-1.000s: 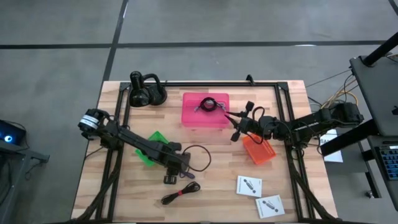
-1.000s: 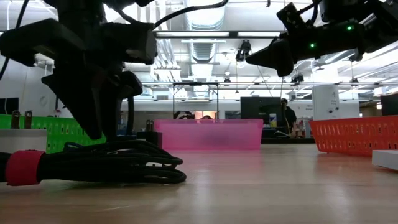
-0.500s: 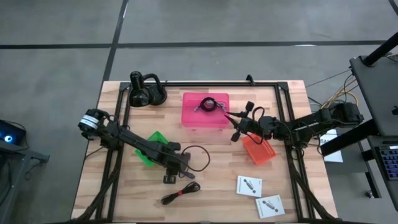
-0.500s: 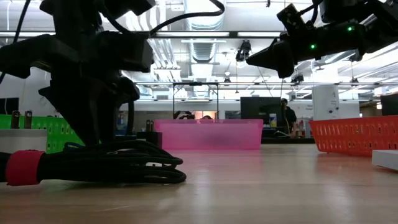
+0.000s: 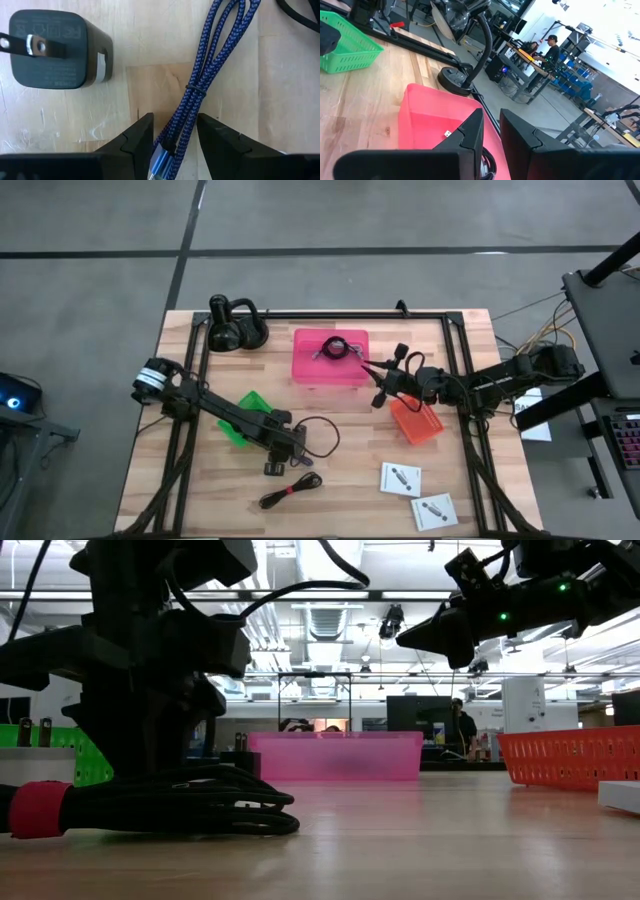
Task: Pick and place items into bin
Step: Put the blue charger cable into the pink bin
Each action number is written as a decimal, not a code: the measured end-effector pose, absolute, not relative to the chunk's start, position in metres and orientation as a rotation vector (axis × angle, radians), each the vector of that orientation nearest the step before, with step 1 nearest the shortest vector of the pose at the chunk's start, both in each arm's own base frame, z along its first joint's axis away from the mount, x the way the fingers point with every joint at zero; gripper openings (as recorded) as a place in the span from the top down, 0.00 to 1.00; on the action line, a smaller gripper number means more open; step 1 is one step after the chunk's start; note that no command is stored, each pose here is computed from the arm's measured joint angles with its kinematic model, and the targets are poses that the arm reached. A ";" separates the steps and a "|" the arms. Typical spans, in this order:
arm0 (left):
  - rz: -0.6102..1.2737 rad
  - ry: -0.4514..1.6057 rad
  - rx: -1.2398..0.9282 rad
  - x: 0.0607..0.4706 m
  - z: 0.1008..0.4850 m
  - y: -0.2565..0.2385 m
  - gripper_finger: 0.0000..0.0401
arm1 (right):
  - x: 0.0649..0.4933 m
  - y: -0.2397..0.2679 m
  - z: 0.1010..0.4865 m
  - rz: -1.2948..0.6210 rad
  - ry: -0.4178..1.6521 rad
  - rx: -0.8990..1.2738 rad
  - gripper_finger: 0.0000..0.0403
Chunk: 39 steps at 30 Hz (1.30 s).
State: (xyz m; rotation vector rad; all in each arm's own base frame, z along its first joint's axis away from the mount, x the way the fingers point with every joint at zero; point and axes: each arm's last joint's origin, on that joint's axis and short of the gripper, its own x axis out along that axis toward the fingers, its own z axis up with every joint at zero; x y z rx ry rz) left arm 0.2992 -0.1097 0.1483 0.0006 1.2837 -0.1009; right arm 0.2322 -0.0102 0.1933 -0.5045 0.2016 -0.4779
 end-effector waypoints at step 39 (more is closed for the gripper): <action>-0.165 1.268 0.031 0.296 0.157 -0.109 0.99 | 0.232 -0.010 0.193 -0.476 0.209 -0.510 0.87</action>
